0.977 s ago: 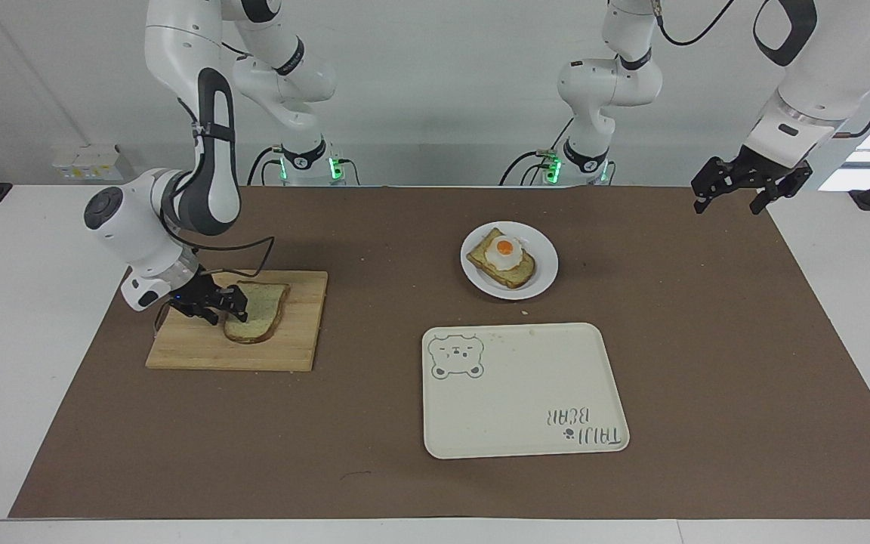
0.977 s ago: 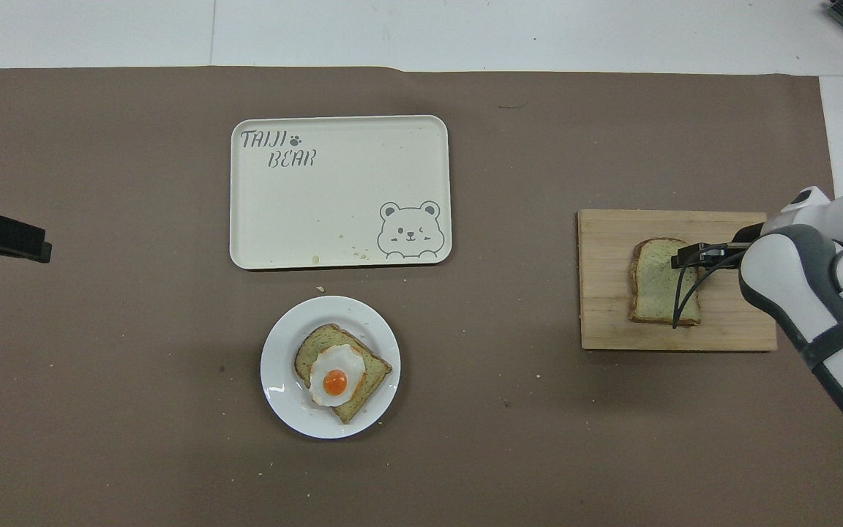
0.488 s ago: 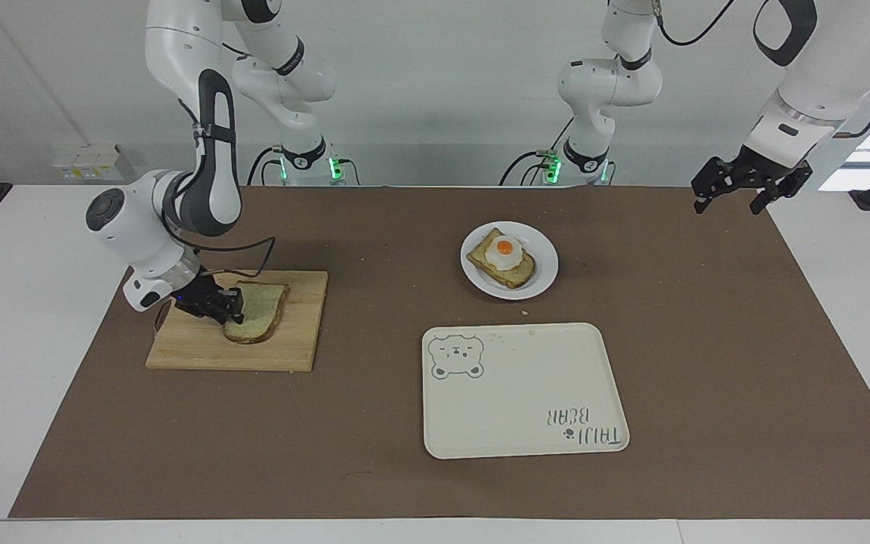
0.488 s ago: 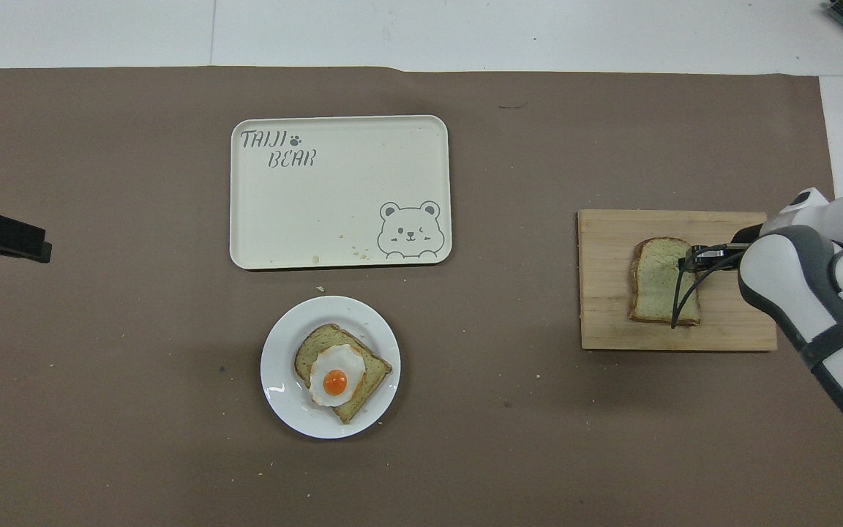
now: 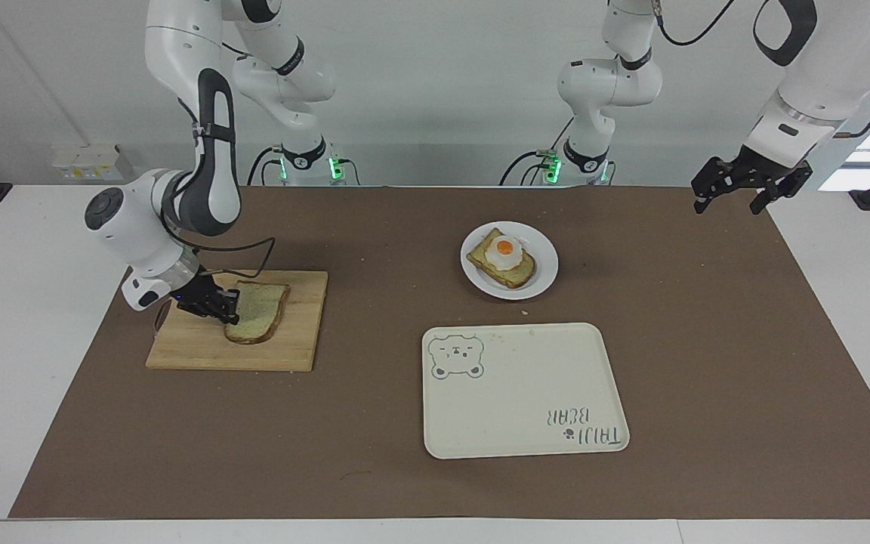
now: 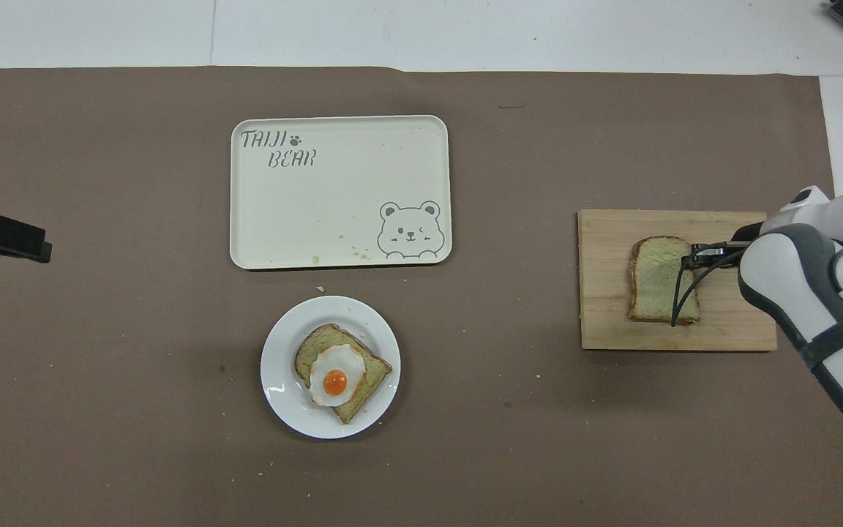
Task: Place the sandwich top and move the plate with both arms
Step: 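Carry the bread slice with the right gripper over the egg toast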
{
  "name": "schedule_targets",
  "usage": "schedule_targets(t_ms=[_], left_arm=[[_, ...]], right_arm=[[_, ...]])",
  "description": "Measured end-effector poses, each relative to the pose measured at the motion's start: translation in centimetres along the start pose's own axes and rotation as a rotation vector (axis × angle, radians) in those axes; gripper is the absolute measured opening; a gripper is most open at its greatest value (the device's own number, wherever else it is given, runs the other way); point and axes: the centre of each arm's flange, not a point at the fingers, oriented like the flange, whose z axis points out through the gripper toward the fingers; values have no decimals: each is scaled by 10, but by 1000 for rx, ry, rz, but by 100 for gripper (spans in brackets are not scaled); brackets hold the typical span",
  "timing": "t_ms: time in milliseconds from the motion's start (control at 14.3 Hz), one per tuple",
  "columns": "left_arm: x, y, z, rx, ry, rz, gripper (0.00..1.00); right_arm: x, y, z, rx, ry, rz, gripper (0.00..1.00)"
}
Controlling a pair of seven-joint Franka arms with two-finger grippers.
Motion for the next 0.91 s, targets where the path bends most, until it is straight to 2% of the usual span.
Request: schedule_targets(t_ms=[209,558,767,907], left_arm=[[0,0,0,0,0,0,100],[0,0,0,0,0,0,100],[0,0,0,0,0,0,100],[0,0,0,0,0,0,100]], right_arm=[[15,-24,-27,23,-20,-44,7],[28,-103,-87,64,-91,-80,7],[22,-170,-86,124,-132,-104,7],[13,-231,-76,134,-151,-85,7]])
